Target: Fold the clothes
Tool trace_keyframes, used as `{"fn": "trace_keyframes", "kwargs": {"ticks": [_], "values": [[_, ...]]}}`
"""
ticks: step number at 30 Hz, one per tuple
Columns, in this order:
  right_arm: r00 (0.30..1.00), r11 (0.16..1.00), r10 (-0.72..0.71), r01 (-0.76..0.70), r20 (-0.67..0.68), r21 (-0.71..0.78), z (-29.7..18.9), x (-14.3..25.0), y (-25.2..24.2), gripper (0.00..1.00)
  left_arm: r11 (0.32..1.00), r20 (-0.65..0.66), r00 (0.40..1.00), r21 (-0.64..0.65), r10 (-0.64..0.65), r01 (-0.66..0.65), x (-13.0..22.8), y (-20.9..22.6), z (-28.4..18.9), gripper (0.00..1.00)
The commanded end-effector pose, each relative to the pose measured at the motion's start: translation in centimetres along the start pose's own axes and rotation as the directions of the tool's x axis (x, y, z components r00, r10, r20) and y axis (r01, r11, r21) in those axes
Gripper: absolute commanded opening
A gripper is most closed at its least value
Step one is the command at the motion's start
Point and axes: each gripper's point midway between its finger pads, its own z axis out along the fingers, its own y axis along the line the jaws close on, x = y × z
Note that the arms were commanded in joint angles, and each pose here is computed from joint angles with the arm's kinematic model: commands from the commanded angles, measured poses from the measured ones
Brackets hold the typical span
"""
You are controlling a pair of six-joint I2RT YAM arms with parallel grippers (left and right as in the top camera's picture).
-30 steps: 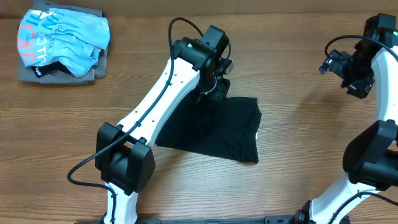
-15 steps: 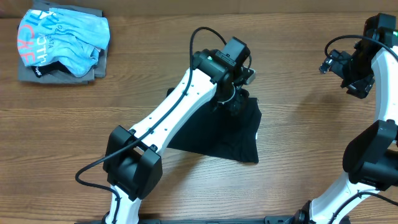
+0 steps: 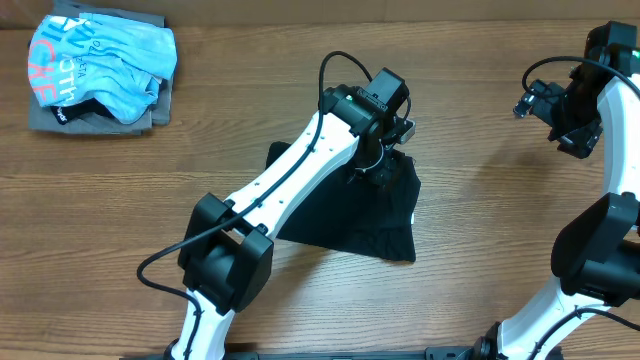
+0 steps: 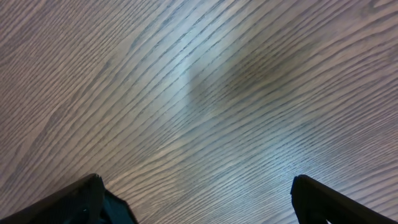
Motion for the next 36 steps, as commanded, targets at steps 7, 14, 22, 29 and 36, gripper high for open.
{"fn": "trace_keyframes", "kwargs": {"ticks": [7, 14, 22, 29, 36], "values": [[1.0, 1.0, -0.003, 0.003, -0.001, -0.001, 0.1, 0.0, 0.0, 1.0, 0.987, 0.034, 0.987, -0.049, -0.154, 0.156, -0.7, 7.2, -4.0, 0.48], [1.0, 1.0, -0.003, 0.003, -0.001, -0.001, 0.1, 0.0, 0.0, 1.0, 0.947, 0.035, 0.95, -0.071, -0.31, 0.312, 0.8, 13.7, -6.2, 0.64], [1.0, 1.0, -0.003, 0.003, -0.001, -0.001, 0.1, 0.0, 0.0, 1.0, 0.973, 0.036, 0.973, 0.019, -0.229, 0.229, 0.2, 11.9, -6.1, 0.66], [1.0, 1.0, -0.003, 0.003, -0.001, -0.001, 0.1, 0.0, 0.0, 1.0, 0.983, 0.052, 0.983, -0.043, -0.178, 0.18, -1.1, 8.3, -3.9, 0.69], [1.0, 1.0, -0.003, 0.003, -0.001, -0.001, 0.1, 0.0, 0.0, 1.0, 0.994, -0.024, 0.995, -0.05, -0.099, 0.097, -0.7, 3.9, 0.5, 0.7]]}}
